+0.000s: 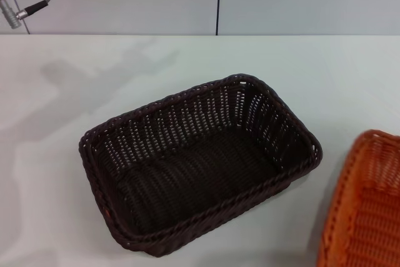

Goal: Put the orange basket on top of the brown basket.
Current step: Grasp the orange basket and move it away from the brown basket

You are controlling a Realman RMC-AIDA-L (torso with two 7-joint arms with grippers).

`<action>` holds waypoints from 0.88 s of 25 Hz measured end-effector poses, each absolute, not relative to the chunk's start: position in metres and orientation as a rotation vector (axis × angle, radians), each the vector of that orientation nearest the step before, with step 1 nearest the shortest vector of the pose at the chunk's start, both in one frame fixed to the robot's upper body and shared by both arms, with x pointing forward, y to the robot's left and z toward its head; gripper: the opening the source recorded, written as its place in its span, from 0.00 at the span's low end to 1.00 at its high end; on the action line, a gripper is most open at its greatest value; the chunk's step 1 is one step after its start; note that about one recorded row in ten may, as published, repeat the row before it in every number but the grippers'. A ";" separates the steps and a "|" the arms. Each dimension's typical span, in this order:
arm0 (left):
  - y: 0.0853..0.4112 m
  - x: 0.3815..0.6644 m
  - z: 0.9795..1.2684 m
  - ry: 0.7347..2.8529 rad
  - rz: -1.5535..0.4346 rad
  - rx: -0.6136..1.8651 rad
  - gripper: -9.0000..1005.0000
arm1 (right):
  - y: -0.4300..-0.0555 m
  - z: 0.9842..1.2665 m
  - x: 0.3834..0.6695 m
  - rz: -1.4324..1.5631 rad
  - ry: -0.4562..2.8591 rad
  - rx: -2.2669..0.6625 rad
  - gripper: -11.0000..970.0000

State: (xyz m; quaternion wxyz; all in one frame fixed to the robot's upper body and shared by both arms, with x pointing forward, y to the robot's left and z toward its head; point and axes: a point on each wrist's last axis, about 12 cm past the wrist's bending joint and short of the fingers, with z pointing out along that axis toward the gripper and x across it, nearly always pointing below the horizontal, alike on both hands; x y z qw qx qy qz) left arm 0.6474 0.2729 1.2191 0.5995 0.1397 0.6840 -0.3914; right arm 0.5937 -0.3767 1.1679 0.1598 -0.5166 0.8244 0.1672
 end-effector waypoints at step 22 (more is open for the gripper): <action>0.290 0.651 1.221 1.556 -0.860 0.271 0.86 | -0.434 1.210 0.538 0.682 2.045 -0.982 0.17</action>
